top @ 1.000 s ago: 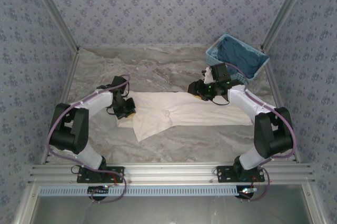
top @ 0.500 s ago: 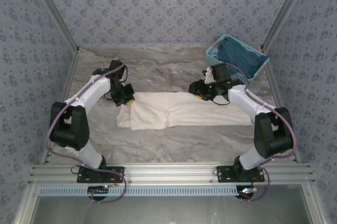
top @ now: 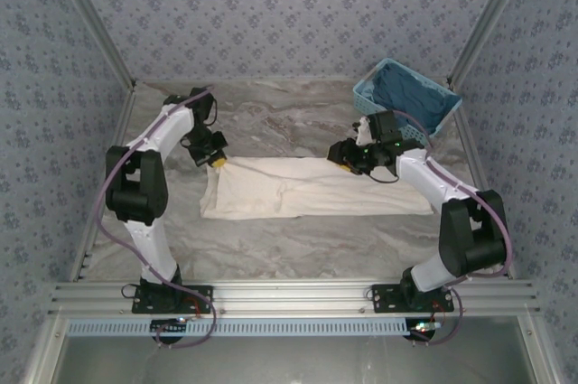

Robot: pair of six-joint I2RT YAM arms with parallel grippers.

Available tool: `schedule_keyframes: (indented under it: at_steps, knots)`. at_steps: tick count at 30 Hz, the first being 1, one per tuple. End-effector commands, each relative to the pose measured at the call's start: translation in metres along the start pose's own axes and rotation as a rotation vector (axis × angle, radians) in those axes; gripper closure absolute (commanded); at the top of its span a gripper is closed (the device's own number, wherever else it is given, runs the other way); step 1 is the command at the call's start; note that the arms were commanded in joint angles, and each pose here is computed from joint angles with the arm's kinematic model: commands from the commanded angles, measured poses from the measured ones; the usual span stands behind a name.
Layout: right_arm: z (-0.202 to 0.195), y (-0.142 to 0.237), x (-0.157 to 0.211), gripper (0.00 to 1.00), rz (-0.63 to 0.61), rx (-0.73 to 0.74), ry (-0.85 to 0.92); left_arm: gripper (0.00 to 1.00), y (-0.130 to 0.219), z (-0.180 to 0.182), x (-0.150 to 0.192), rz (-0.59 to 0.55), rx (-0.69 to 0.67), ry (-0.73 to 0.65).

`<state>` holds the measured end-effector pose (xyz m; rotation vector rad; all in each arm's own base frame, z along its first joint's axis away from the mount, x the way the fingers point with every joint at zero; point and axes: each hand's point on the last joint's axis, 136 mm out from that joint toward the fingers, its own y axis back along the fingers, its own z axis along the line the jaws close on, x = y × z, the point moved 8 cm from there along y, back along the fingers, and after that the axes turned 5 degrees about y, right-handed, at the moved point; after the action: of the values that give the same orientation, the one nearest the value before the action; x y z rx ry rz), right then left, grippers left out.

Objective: Fold and stack the t-shirts

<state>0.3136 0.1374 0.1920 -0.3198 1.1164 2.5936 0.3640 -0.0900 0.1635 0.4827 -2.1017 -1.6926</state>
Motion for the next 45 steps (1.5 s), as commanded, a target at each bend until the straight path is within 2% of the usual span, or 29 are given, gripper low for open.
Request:
schedule_keyframes:
  at_steps: [1,3,4,6,8,9,11,13,16,19,24,26,31,35,38,40,43,45]
  knots:
    - [-0.005,0.008,0.007,0.56,0.01,0.023,-0.006,1.0,-0.016,0.007,-0.009,0.016,-0.08,-0.025]
    - [-0.011,0.011,0.007,0.57,0.006,0.056,-0.013,0.97,-0.028,0.007,-0.012,0.039,-0.095,-0.023]
    - [-0.014,0.013,0.006,0.58,-0.001,0.076,-0.018,0.9,-0.031,0.007,-0.013,0.044,-0.103,-0.022]
    - [-0.028,0.022,0.004,0.6,-0.019,0.141,-0.039,0.69,-0.029,0.01,-0.012,0.027,-0.124,-0.018]
    - [-0.044,0.034,0.002,0.63,-0.043,0.235,-0.063,0.58,-0.014,0.015,-0.009,-0.036,-0.16,-0.008]
    - [-0.054,0.04,0.002,0.64,-0.049,0.294,-0.079,0.57,-0.001,0.017,-0.004,-0.096,-0.18,-0.008]
    - [-0.074,0.05,-0.001,0.66,-0.064,0.396,-0.111,0.57,0.024,0.016,0.011,-0.204,-0.161,0.004]
    - [-0.091,0.057,-0.004,0.68,-0.07,0.468,-0.132,0.57,0.03,0.007,0.033,-0.211,-0.079,0.022]
    - [-0.111,0.058,-0.009,0.72,-0.035,0.574,-0.147,0.61,0.011,-0.01,0.068,-0.111,0.018,0.068]
    - [-0.131,0.052,-0.013,0.75,0.021,0.638,-0.193,0.66,-0.019,-0.018,0.092,-0.033,0.106,0.172]
    - [-0.153,0.036,-0.009,0.75,0.114,0.697,-0.262,0.73,-0.052,-0.023,0.099,0.012,0.143,0.286]
    - [-0.158,0.032,-0.006,0.75,0.131,0.726,-0.278,0.74,-0.061,-0.018,0.096,0.011,0.091,0.289]
    - [-0.158,0.023,0.015,0.76,0.238,0.795,-0.314,0.75,-0.083,-0.001,0.065,-0.005,0.009,0.309]
    - [-0.142,0.015,0.041,0.75,0.268,0.777,-0.329,0.73,-0.087,-0.006,0.01,-0.054,-0.017,0.291]
    - [-0.126,0.006,0.065,0.74,0.283,0.744,-0.366,0.71,-0.083,-0.039,-0.044,-0.119,0.06,0.235]
    - [-0.11,-0.004,0.083,0.73,0.286,0.702,-0.384,0.69,-0.077,-0.077,-0.081,-0.152,0.173,0.183]
    - [-0.082,-0.027,0.104,0.71,0.287,0.603,-0.411,0.62,-0.061,-0.14,-0.119,-0.18,0.36,0.115]
    - [-0.062,-0.04,0.111,0.7,0.29,0.546,-0.402,0.59,-0.048,-0.176,-0.131,-0.201,0.482,0.07]
